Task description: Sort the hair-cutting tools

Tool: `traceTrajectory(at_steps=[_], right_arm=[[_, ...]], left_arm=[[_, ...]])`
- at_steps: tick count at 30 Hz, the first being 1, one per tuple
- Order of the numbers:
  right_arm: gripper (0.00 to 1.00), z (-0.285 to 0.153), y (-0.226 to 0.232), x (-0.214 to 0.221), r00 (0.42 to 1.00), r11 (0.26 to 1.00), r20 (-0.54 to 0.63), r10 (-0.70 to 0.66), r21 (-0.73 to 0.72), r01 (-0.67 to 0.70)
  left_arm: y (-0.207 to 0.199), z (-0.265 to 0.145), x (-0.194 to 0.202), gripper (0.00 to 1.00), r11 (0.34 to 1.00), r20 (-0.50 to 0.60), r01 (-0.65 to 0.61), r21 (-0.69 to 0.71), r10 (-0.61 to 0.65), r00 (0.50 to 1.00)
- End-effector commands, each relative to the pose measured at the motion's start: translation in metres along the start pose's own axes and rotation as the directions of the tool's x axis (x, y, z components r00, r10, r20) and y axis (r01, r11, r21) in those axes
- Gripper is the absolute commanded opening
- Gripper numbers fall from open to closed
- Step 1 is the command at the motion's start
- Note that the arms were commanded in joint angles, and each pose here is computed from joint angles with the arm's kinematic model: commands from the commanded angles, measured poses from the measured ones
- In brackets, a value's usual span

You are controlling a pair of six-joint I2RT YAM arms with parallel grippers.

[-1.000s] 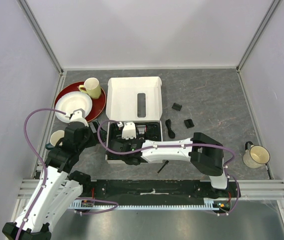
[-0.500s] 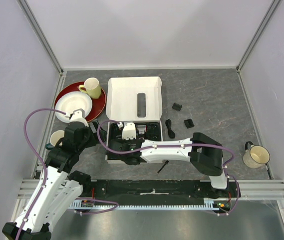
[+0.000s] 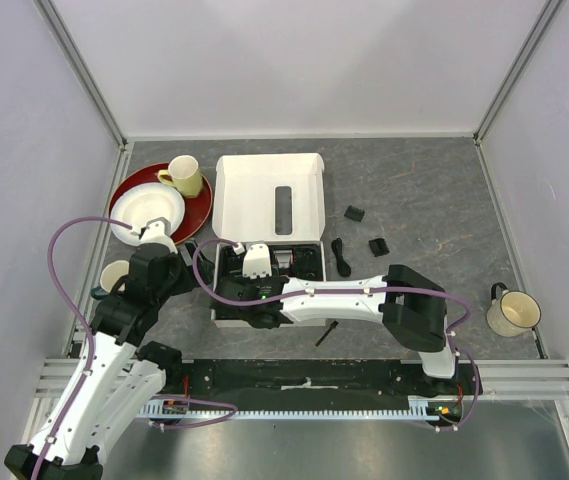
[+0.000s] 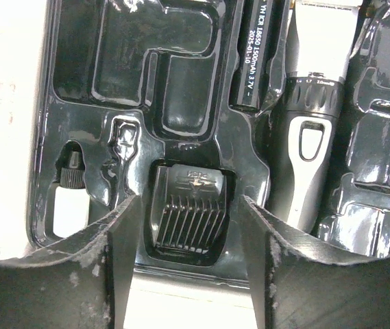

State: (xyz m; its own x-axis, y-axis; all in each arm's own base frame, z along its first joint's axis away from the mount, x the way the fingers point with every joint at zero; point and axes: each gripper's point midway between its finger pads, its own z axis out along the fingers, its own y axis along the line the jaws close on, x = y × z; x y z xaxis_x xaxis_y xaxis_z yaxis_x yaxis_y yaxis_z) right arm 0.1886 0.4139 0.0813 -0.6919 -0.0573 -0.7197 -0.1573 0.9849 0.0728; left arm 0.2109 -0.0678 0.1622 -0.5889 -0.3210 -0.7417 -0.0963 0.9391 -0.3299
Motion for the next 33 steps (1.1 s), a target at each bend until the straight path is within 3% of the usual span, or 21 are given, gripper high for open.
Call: traceTrajectory(at_steps=[1, 7, 13, 28, 33], right_arm=[[0.60, -0.018, 0.010, -0.022, 0.999, 0.999, 0.030, 0.032, -0.044, -0.030], [0.36, -0.016, 0.010, -0.019, 0.999, 0.999, 0.027, 0.020, -0.043, -0.019], [0.28, -0.005, 0.011, -0.006, 1.000, 0.999, 0.005, -0.007, -0.032, 0.007], [0.25, 0.013, 0.011, 0.024, 0.997, 0.999, -0.066, -0.033, -0.035, 0.031], [0.30, 0.006, 0.013, 0.016, 0.998, 0.999, -0.057, -0.004, -0.052, 0.001]], left_arm=[[-0.006, -0.004, -0.012, 0.90, 1.000, 0.038, 0.023, 0.016, -0.023, 0.999], [-0.006, -0.004, -0.012, 0.90, 1.000, 0.037, 0.024, 0.015, -0.025, 0.999], [-0.006, -0.004, -0.012, 0.90, 1.000, 0.040, 0.025, 0.016, -0.025, 0.999], [-0.006, -0.005, -0.013, 0.90, 1.000, 0.043, 0.025, 0.016, -0.026, 0.999], [-0.006, -0.005, -0.013, 0.90, 1.000, 0.043, 0.024, 0.016, -0.024, 0.999]])
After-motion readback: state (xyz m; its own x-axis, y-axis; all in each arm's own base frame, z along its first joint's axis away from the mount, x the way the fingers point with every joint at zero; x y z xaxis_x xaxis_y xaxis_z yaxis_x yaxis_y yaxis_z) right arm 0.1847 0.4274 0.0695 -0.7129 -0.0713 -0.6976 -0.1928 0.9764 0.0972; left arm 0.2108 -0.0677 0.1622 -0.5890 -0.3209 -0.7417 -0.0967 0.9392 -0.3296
